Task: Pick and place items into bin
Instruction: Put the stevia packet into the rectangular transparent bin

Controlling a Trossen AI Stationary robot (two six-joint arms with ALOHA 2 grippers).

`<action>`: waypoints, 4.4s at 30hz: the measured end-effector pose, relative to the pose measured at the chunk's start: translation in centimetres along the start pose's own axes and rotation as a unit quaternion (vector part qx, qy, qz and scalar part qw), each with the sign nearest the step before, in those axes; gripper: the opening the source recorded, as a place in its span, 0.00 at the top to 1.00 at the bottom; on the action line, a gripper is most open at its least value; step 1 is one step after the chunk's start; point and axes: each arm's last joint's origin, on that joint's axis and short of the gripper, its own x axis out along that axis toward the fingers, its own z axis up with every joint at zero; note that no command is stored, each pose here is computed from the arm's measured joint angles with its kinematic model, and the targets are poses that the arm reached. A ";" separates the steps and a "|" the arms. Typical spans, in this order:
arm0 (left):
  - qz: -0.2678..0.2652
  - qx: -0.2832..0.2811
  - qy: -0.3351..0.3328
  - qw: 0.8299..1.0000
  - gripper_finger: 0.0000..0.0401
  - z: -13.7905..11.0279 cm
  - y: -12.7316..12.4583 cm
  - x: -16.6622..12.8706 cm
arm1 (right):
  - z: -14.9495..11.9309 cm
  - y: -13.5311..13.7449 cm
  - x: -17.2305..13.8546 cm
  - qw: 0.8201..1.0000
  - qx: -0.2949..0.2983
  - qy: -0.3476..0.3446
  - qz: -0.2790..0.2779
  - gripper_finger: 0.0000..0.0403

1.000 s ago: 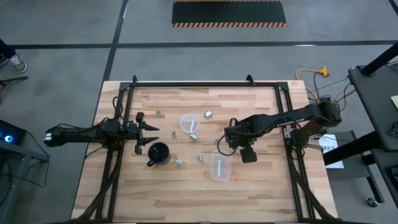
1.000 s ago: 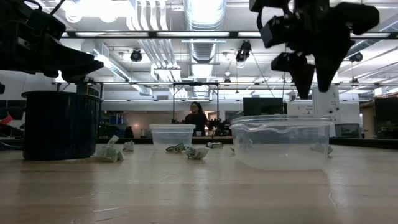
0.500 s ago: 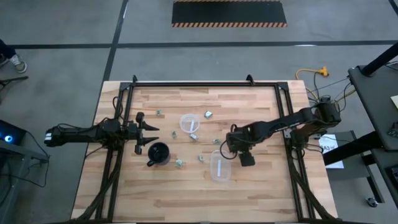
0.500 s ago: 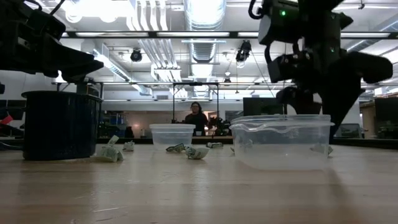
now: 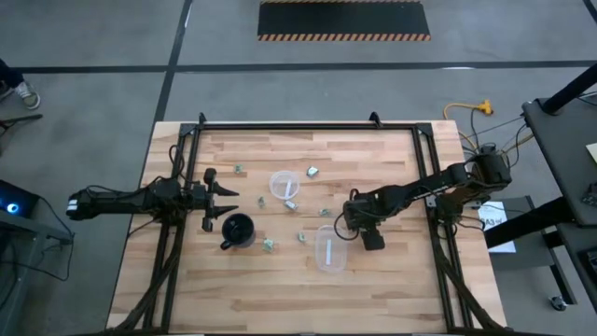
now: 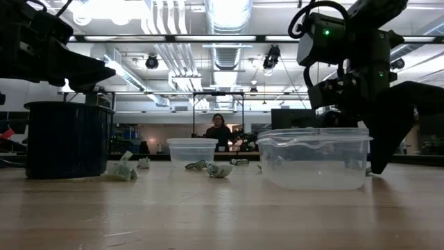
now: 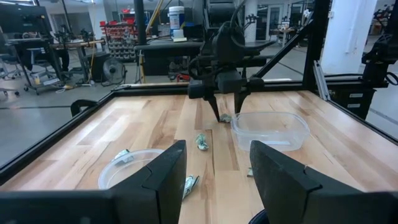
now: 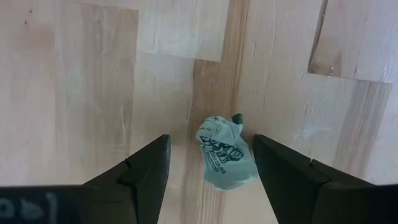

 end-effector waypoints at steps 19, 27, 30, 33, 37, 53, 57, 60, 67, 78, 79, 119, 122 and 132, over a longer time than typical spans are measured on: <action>0.000 0.000 0.000 1.000 0.60 0.0 0.0 0.0 | 0.0 0.0 0.1 1.000 0.000 -0.002 -0.001 0.74; 0.000 0.000 0.000 1.000 0.60 0.0 0.0 0.0 | 0.3 -0.1 1.1 1.000 -0.003 0.017 0.003 0.97; 0.000 0.000 0.000 1.000 0.60 0.0 0.0 0.0 | 0.8 -0.1 1.0 1.000 0.002 0.011 0.005 0.98; 0.000 0.000 0.000 1.000 0.60 0.0 0.0 0.0 | 1.3 0.0 0.2 1.000 0.017 -0.006 0.004 0.98; 0.000 0.000 0.000 1.000 0.60 0.0 0.0 0.0 | 1.9 0.0 -2.0 0.997 0.048 -0.057 -0.025 0.98; 0.000 0.000 0.003 1.000 0.60 0.0 0.0 0.0 | -1.9 0.6 -1.0 0.923 0.085 -0.373 -0.036 0.98; 0.000 0.000 0.004 1.000 0.60 -0.1 0.0 0.1 | -3.4 0.5 -0.3 0.875 0.085 -0.477 -0.017 0.98; 0.000 0.000 0.006 1.000 0.60 -0.1 0.0 0.1 | -4.7 0.4 0.5 0.848 0.083 -0.523 -0.007 0.98; 0.000 0.000 0.006 1.000 0.60 -0.1 0.0 0.1 | -5.1 0.3 2.0 0.823 0.074 -0.564 0.007 0.98; 0.000 0.000 0.006 1.000 0.60 -0.1 0.0 0.1 | -3.0 2.1 3.8 0.797 -0.014 -0.603 0.042 0.98; 0.000 0.000 0.006 1.000 0.60 -0.1 0.0 0.1 | -2.8 2.2 3.7 0.794 -0.018 -0.605 0.045 0.98; 0.000 0.000 0.004 1.000 0.60 0.0 0.0 0.2 | -1.7 2.5 3.7 0.795 -0.040 -0.602 0.053 0.57; 0.000 0.000 0.004 1.000 0.60 0.0 0.0 0.2 | -1.7 2.4 3.7 0.795 -0.038 -0.603 0.050 0.52; 0.000 0.000 0.004 1.000 0.60 0.0 0.0 0.2 | -1.7 2.4 3.7 0.795 -0.038 -0.603 0.050 0.58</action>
